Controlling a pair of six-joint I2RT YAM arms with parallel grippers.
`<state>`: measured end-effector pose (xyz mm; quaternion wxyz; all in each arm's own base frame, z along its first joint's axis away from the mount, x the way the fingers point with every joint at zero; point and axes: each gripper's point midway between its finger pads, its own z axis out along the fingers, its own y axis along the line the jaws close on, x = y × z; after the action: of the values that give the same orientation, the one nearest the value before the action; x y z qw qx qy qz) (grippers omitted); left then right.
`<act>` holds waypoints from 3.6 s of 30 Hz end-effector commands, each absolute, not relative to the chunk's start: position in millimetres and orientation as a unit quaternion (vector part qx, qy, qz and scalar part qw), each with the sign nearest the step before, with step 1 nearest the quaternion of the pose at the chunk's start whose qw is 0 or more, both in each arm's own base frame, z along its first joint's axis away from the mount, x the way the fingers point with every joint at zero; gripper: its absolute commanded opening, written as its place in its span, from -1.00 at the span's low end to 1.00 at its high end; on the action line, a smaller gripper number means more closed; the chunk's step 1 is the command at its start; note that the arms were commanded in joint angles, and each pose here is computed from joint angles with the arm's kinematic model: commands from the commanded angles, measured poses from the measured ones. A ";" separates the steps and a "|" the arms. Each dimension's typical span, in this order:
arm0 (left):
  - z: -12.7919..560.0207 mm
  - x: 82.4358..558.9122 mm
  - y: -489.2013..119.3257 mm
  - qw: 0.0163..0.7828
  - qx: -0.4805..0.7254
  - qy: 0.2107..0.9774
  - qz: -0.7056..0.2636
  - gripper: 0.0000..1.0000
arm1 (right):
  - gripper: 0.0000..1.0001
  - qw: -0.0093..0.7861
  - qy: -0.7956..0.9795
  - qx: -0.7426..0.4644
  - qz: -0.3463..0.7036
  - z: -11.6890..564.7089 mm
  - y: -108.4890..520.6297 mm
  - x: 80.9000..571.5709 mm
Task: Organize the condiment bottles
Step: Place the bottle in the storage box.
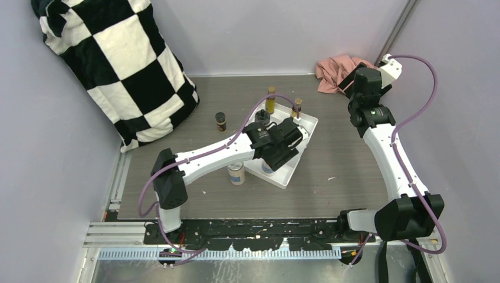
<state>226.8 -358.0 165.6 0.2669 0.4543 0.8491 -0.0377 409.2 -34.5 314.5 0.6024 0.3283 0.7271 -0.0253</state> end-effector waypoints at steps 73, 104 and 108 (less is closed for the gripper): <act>332.7 254.8 -297.0 0.494 0.270 0.824 -0.062 0.66 | 0.48 0.611 0.754 0.235 0.062 372.0 15.0 447.0; 395.2 223.8 -111.6 0.656 -0.064 0.750 -0.059 0.66 | 0.50 0.515 0.837 -0.126 0.138 326.6 295.9 456.3; 392.3 219.2 -100.8 0.657 -0.073 0.748 -0.060 0.66 | 0.50 0.499 0.839 -0.150 0.154 313.5 322.5 450.5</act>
<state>221.1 -116.4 387.2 0.6464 -0.0301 0.7603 -0.0564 454.4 303.2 298.9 0.4897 -0.1261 0.8524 0.1327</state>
